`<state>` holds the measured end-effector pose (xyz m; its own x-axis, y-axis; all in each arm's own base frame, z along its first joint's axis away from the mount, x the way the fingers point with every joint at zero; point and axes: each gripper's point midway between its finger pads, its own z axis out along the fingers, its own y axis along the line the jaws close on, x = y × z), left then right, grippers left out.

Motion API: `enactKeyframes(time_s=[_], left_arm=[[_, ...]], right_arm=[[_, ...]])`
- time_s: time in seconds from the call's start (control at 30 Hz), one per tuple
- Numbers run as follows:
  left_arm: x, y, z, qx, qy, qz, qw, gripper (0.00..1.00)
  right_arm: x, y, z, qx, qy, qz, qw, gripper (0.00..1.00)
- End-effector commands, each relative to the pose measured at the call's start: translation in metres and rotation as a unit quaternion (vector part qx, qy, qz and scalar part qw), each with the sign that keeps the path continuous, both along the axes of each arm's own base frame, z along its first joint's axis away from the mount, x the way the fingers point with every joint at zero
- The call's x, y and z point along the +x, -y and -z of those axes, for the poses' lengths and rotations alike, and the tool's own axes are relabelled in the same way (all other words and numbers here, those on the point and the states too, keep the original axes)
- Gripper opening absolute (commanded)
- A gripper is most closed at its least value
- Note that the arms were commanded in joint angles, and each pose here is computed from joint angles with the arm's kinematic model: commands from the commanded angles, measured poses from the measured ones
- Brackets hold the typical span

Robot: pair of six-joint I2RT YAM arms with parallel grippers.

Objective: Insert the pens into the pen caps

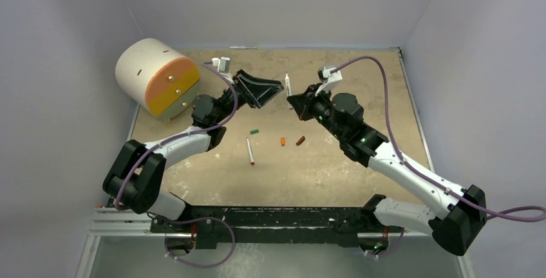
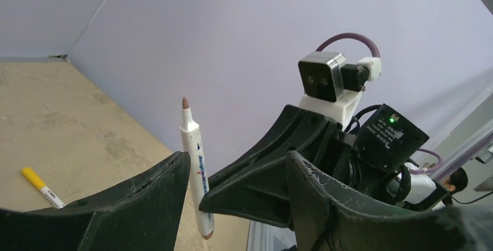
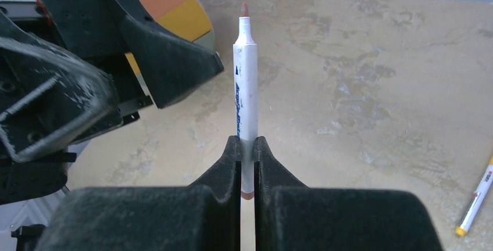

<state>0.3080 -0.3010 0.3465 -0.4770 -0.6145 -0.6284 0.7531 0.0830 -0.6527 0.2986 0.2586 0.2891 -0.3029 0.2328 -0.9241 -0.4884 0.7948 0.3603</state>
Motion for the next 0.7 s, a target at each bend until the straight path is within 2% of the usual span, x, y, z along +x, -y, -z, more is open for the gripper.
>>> enactKeyframes(time_s=[0.0, 0.43, 0.57, 0.67], left_arm=[[-0.014, 0.004, -0.024, -0.015, 0.056, 0.019, 0.998, 0.6], [-0.012, 0.025, -0.02, 0.001, 0.059, 0.027, 0.998, 0.58], [-0.014, 0.033, -0.021, -0.005, 0.059, 0.036, 0.998, 0.49], [-0.014, 0.033, -0.021, -0.009, 0.058, 0.035, 0.998, 0.36]], right_arm=[[-0.001, 0.004, -0.063, 0.039, 0.08, -0.004, 0.996, 0.0], [-0.01, -0.004, -0.073, 0.052, 0.092, -0.037, 0.994, 0.0], [-0.01, -0.005, -0.074, 0.055, 0.093, -0.039, 0.993, 0.0], [-0.011, -0.003, -0.074, 0.053, 0.094, -0.037, 0.993, 0.0]])
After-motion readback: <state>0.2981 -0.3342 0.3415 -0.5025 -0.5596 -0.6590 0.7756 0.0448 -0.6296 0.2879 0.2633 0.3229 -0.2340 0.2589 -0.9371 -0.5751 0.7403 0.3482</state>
